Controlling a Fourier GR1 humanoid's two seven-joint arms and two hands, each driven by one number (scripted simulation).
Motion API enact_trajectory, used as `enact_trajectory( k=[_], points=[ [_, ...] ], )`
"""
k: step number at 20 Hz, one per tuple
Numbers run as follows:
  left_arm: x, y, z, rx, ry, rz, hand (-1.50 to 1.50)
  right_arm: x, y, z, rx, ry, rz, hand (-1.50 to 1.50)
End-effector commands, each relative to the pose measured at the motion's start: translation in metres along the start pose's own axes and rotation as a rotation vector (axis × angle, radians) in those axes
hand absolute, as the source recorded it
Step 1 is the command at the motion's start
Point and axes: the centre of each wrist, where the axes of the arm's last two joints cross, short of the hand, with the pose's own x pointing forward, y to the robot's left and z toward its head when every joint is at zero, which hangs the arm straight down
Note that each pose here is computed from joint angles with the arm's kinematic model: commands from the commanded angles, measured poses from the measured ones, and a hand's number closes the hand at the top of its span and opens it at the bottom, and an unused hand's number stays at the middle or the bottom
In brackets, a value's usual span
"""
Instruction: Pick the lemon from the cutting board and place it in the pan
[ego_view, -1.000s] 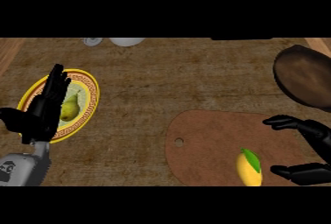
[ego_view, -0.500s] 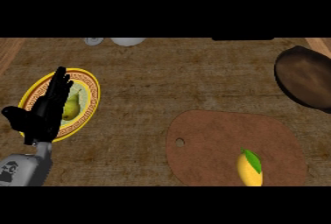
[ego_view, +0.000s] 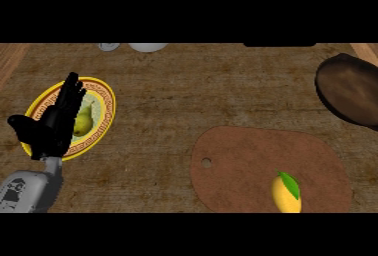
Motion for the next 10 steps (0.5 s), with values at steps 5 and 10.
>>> enact_trajectory(
  k=[5,10],
  points=[
    [0.005,0.003,-0.006,-0.002,-0.019,-0.006,0.00,0.029,0.026,-0.025,0.086,-0.038,-0.038,-1.50],
    [-0.008,-0.009,-0.001,-0.027,0.002,-0.013,0.00,0.058,0.046,-0.038,0.176,-0.086,-0.067,-1.50]
  ],
)
